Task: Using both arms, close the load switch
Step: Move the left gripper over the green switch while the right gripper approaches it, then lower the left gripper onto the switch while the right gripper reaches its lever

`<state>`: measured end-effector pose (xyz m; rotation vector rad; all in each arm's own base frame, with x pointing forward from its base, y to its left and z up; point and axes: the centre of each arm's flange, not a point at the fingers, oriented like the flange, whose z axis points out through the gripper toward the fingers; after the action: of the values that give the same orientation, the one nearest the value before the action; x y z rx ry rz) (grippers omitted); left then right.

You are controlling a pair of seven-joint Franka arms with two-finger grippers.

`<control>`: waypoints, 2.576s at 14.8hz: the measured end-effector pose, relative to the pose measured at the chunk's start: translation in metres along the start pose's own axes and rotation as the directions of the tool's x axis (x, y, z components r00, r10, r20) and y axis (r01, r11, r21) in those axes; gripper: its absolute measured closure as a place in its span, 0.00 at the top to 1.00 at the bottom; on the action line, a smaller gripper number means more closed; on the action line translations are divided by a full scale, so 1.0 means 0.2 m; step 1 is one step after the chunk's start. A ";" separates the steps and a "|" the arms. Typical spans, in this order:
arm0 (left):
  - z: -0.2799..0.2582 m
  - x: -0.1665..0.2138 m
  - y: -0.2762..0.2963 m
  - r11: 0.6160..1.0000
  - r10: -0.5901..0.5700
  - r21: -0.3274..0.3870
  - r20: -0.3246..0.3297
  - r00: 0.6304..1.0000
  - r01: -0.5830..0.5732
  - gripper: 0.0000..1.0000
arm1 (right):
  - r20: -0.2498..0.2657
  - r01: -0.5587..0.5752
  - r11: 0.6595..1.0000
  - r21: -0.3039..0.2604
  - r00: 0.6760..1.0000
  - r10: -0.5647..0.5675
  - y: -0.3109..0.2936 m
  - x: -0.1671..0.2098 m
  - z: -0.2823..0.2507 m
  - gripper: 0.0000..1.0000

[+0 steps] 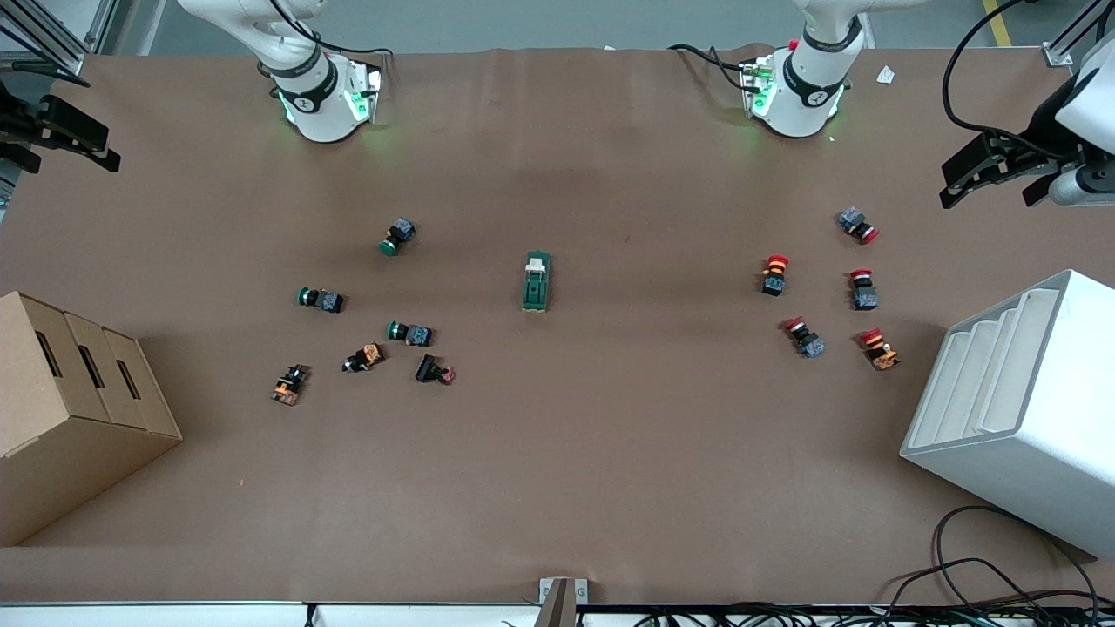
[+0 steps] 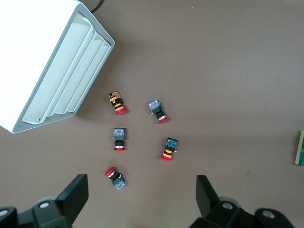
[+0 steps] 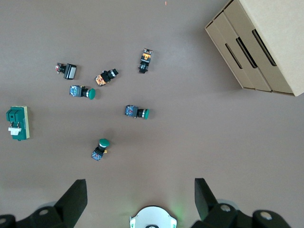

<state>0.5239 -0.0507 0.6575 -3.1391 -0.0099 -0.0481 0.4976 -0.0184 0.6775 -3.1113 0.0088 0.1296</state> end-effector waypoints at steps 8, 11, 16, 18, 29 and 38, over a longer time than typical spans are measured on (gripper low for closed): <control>0.05 0.01 0.27 0.995 0.098 -0.007 0.015 0.995 -0.098 1.00 | 0.003 -0.017 1.000 0.003 1.000 0.017 0.05 0.03 0.01 1.00; 0.14 -0.02 0.65 0.989 0.146 -0.019 0.024 0.989 -0.146 1.00 | 0.053 -0.022 1.000 0.003 0.998 0.022 0.06 0.12 0.13 1.00; 0.40 -0.09 1.27 0.998 0.015 -0.056 0.039 0.999 -0.013 1.00 | 0.102 -0.126 0.992 0.020 0.987 0.124 0.00 0.18 0.24 1.00; 0.55 -0.14 1.50 0.997 -0.039 -0.067 0.022 0.999 0.041 1.00 | 0.131 -0.221 0.975 0.039 0.968 0.214 -0.12 0.19 0.29 1.00; 1.44 -0.85 2.41 0.989 -0.149 -0.030 -0.225 0.963 0.146 1.00 | 0.154 -0.541 0.837 0.082 0.836 0.526 -1.21 0.12 0.92 1.00; 2.20 -1.40 2.65 0.990 -0.136 -0.034 -0.518 0.845 0.138 0.99 | 0.133 -0.627 0.773 0.100 0.778 0.614 -1.61 0.10 1.74 1.00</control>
<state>0.2606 -0.5816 0.2075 -2.9970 -0.2320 -0.8904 0.4914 0.3127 0.3385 -2.8168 1.0074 0.2705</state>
